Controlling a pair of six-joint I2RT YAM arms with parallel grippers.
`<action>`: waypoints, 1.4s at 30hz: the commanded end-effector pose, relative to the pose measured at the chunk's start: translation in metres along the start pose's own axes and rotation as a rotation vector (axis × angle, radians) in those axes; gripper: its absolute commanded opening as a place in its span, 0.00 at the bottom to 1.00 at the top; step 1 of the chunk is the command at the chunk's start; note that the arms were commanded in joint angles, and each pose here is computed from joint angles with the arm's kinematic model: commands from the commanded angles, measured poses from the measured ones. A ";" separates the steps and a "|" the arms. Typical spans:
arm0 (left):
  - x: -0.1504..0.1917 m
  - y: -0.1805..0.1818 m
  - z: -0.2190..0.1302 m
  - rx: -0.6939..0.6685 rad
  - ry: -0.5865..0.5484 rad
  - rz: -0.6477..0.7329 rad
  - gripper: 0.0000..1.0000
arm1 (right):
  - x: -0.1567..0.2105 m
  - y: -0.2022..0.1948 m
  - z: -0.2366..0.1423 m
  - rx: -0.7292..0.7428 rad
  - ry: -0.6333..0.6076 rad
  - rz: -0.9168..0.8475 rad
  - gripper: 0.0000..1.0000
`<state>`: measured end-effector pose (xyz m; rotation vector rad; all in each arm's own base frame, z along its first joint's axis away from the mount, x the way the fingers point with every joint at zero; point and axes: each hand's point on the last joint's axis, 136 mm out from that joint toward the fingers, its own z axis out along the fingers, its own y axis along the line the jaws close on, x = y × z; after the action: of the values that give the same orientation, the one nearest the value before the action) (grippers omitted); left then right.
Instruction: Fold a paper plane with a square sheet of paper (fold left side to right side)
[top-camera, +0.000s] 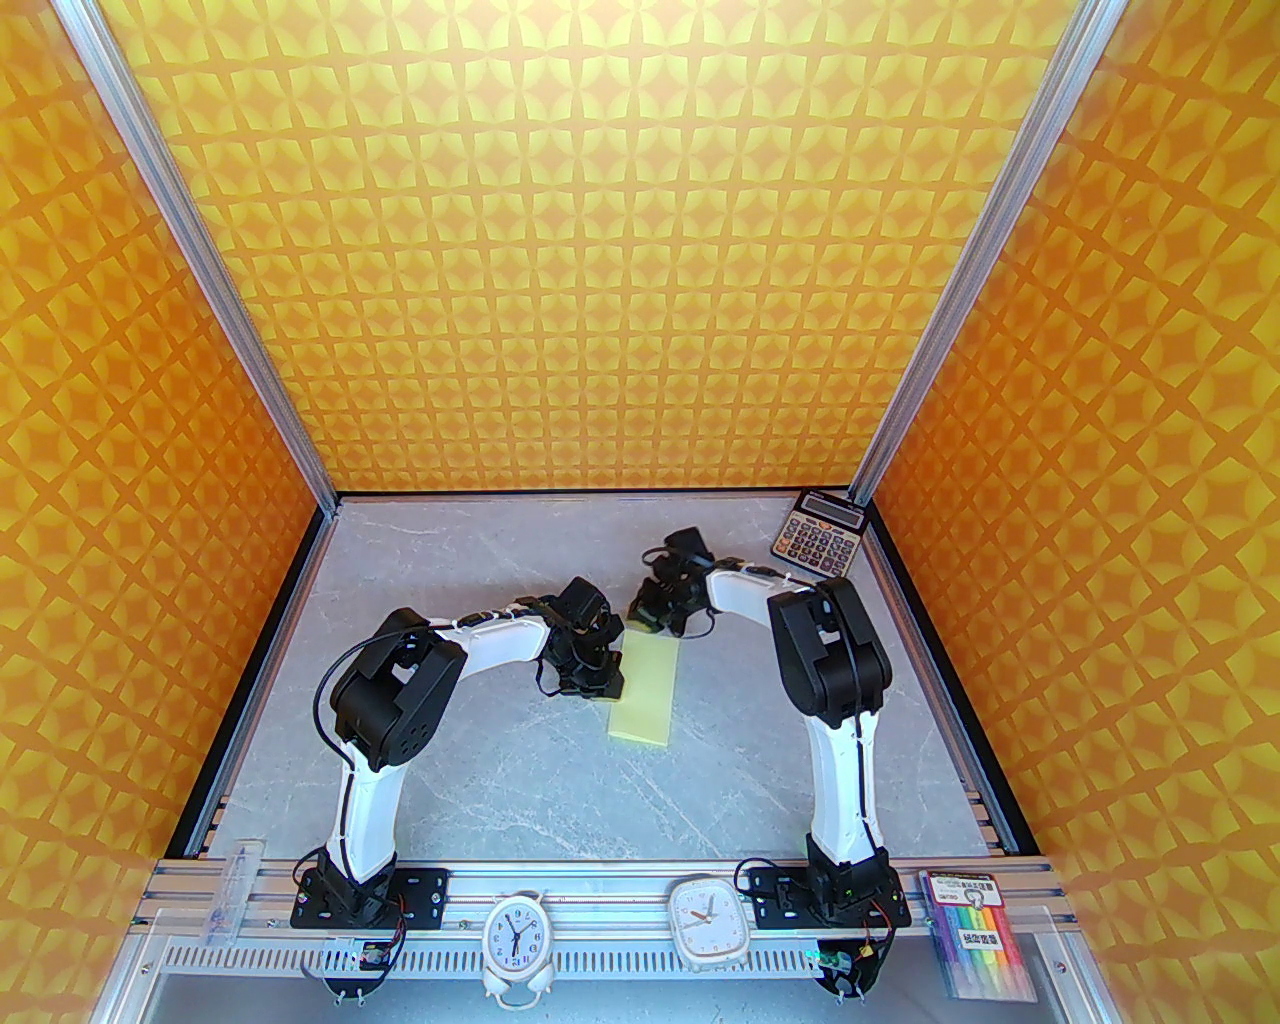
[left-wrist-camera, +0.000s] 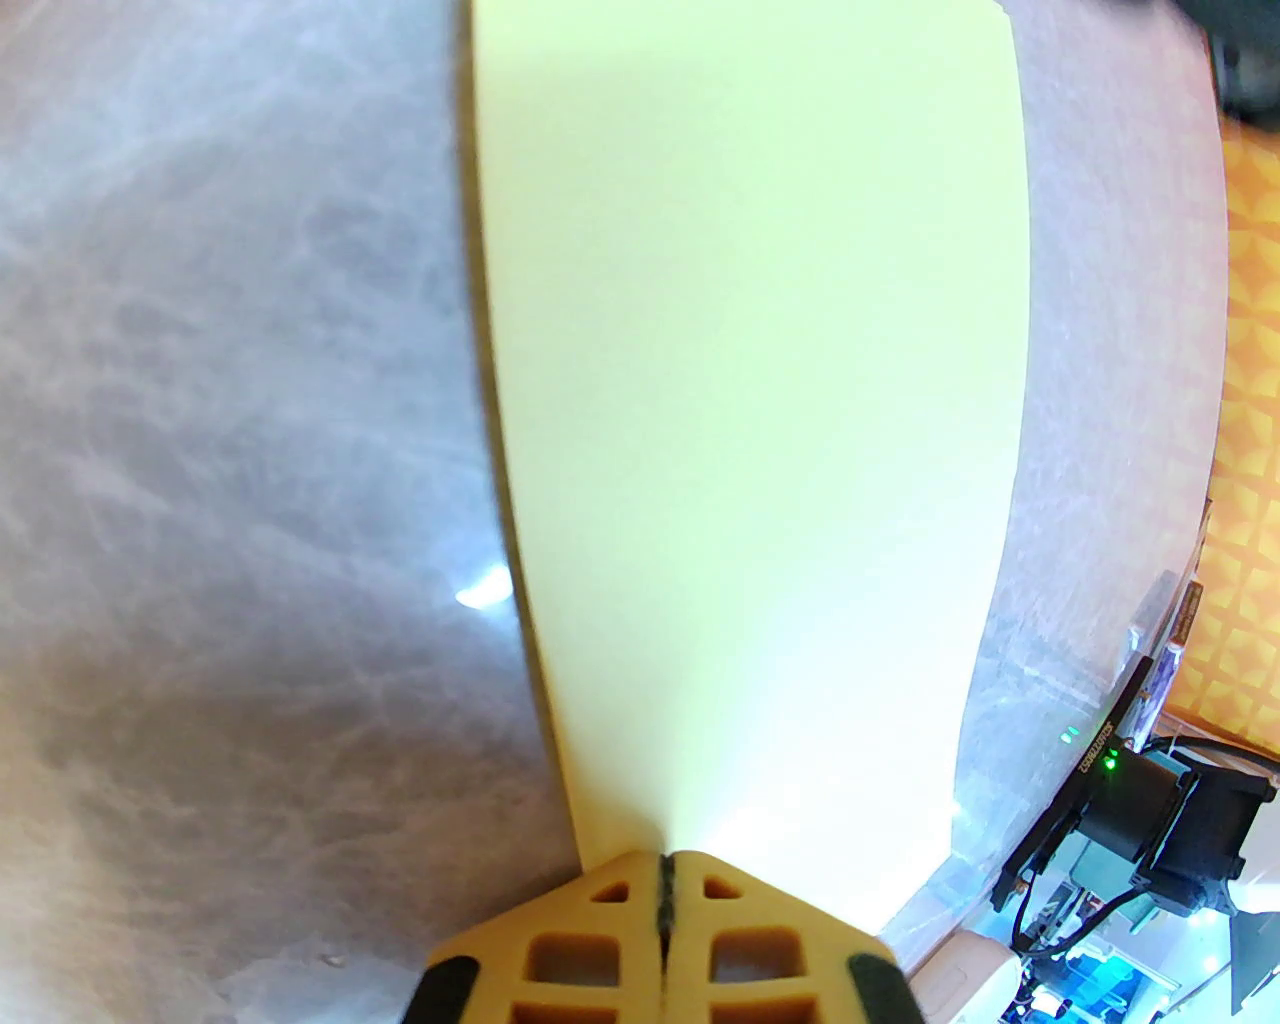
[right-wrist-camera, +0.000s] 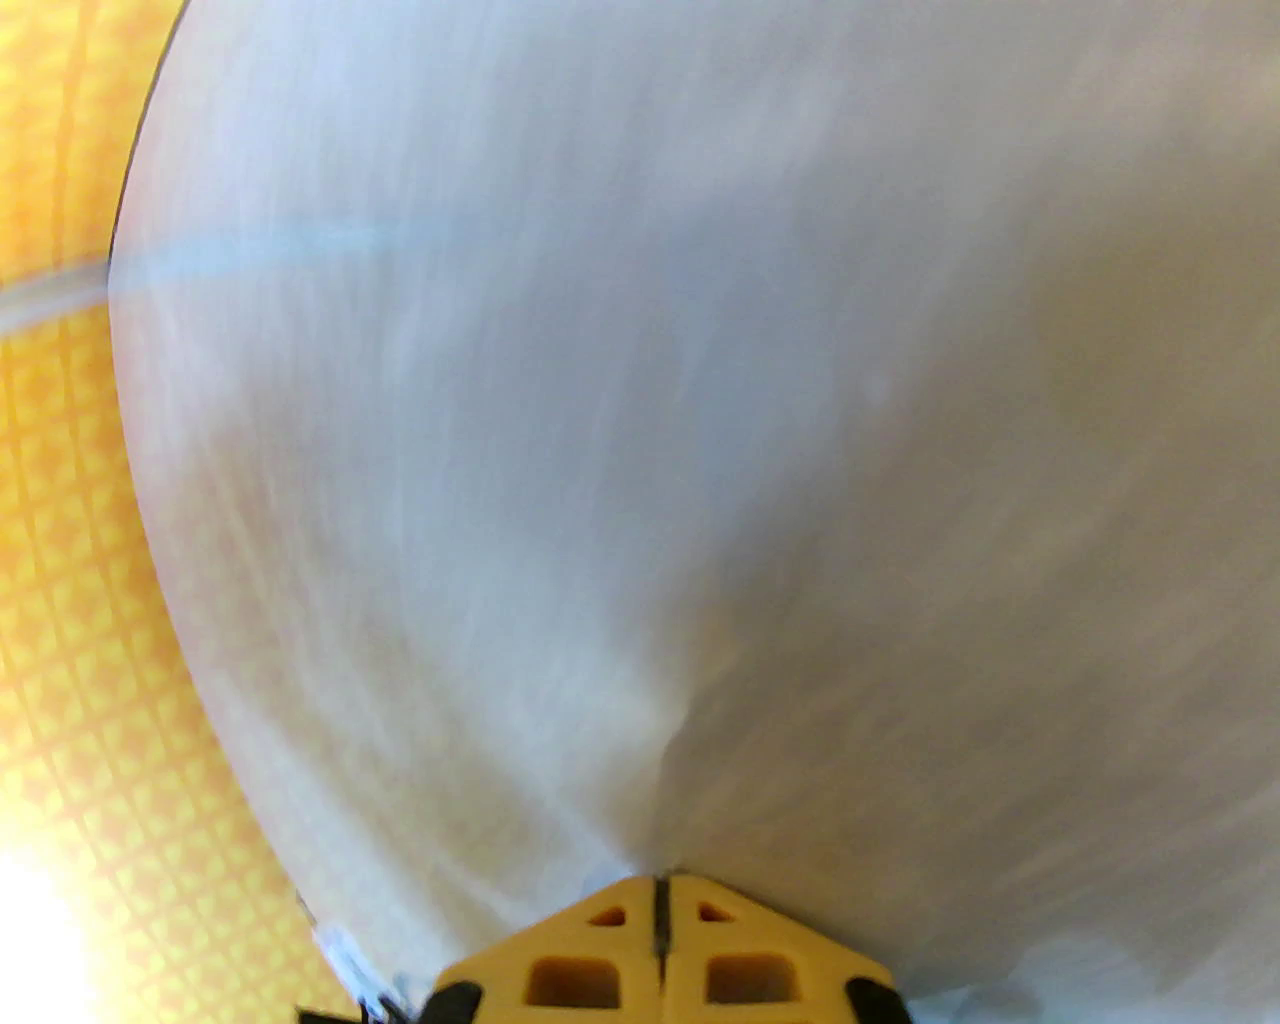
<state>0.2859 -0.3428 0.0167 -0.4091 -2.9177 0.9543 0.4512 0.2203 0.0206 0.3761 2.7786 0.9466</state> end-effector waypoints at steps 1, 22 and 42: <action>0.043 0.030 0.016 -0.111 0.143 -0.087 0.00 | -0.020 -0.005 -0.004 0.054 -0.060 -0.052 0.00; 0.028 0.016 0.007 -0.090 0.103 -0.071 0.00 | 0.115 0.007 -0.008 -0.051 0.087 -0.067 0.00; 0.057 0.004 0.002 -0.035 0.054 -0.104 0.04 | 0.113 -0.020 0.010 0.080 0.078 -0.065 0.00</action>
<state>0.2524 -0.3295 0.0176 -0.2974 -2.9031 0.9303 0.3377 0.2585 0.0159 0.2068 2.8480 1.0172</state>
